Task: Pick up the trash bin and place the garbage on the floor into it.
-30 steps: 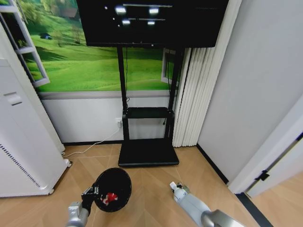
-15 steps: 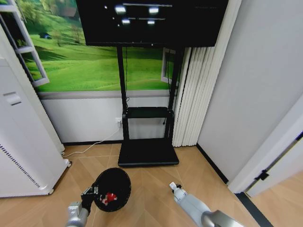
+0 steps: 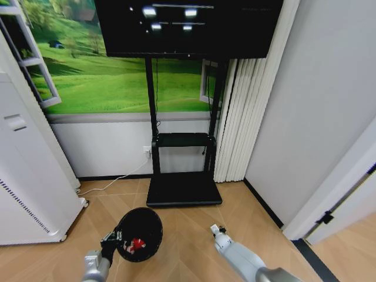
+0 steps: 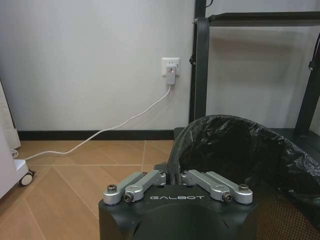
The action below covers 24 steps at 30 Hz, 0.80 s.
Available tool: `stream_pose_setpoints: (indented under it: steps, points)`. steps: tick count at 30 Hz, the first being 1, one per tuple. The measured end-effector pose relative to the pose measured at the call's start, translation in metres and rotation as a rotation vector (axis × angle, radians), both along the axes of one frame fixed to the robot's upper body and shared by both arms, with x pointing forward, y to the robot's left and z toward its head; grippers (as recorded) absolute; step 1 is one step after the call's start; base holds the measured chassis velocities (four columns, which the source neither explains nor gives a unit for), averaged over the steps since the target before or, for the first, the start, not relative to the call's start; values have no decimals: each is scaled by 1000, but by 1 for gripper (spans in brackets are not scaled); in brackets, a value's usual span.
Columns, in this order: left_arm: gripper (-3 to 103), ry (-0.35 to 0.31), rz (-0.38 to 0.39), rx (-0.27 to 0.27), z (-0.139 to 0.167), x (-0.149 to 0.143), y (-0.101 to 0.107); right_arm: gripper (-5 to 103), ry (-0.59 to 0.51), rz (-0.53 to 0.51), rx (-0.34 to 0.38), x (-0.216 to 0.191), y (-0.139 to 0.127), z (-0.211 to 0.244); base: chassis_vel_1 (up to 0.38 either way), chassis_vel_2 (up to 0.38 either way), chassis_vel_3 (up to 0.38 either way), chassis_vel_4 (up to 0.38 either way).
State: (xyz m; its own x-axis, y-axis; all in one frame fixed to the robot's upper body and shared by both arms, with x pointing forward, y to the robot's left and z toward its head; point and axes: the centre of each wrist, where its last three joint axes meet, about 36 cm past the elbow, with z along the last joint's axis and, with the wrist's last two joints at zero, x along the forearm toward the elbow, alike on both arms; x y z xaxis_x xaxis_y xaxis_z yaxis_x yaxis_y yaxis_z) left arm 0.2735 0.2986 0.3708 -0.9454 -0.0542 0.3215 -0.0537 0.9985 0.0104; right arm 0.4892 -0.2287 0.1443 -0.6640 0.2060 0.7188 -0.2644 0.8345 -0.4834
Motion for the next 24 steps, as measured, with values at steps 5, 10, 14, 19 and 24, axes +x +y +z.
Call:
stream_pose_setpoints:
  steps: [5,10,14,19,24]
  points:
    - [7,-11,-2,0,3,4,2,73,-48,-27,48,2,7,14,0,0,0,0]
    - [7,-17,0,-1,4,7,3,89,-102,-56,73,7,5,27,0,0,0,0]
    - [7,-18,2,-6,3,9,1,100,-137,-77,91,14,-6,39,0,0,0,0]
    - [7,-15,4,-12,1,8,-1,100,-167,-95,119,18,-27,63,0,0,0,0]
    - [7,-14,8,-14,0,7,-2,100,-221,-105,175,9,-46,97,0,0,0,0]
